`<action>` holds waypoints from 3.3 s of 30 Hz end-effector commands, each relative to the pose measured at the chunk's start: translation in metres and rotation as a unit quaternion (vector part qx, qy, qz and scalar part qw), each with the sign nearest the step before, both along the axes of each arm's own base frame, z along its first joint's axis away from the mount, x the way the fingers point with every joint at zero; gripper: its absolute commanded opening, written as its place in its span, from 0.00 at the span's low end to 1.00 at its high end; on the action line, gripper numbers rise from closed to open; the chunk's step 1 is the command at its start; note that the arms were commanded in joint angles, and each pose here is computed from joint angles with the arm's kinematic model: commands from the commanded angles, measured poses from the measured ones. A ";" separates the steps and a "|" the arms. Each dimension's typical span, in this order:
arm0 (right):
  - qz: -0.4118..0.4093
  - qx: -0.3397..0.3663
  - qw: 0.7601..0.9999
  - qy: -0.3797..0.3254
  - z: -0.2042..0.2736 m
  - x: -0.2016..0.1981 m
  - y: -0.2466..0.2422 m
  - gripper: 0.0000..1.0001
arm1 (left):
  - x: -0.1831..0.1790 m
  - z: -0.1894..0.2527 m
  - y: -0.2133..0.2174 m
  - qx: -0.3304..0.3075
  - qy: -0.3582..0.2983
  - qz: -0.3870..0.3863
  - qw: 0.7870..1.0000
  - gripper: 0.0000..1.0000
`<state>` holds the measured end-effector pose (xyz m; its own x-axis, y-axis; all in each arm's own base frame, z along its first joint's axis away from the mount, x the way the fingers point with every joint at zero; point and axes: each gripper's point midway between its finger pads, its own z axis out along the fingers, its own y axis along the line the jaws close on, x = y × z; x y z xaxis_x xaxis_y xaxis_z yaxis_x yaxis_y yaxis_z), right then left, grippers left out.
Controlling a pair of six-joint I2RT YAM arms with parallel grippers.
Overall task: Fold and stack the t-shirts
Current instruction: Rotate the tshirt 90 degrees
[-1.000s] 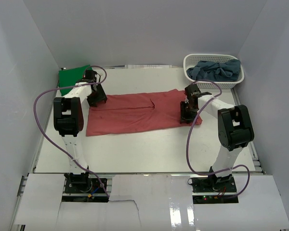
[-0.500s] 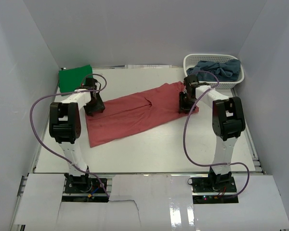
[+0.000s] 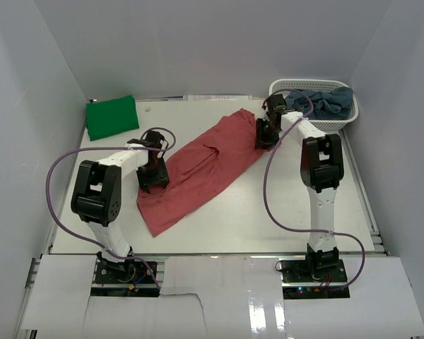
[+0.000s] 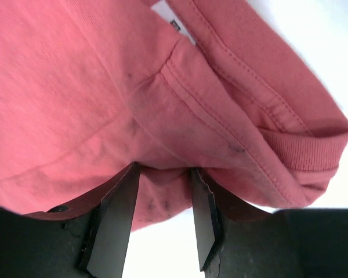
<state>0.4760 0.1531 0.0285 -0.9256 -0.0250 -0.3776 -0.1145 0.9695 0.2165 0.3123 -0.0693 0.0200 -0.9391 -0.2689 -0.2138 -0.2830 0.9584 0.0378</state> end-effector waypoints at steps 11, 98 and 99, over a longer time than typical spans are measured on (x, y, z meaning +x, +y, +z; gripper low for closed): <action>0.015 0.101 0.994 -0.045 0.011 0.069 0.032 0.50 | -0.077 -0.005 -0.038 -0.054 0.074 -0.018 0.996 0.69; 0.066 0.323 0.942 -0.059 0.061 0.012 0.109 0.82 | 0.218 0.111 -0.189 -0.292 -0.247 -0.212 0.899 0.68; 0.067 0.328 0.941 -0.056 0.059 0.011 0.110 0.82 | 0.221 0.104 -0.186 -0.294 -0.244 -0.208 0.900 0.68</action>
<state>0.4740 0.2528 0.0681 -0.9078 0.1280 -0.3993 -0.2267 0.6513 0.7242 0.5160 -0.2573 0.0843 -0.8671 -0.0918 -0.4896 0.2035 0.8320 -0.5162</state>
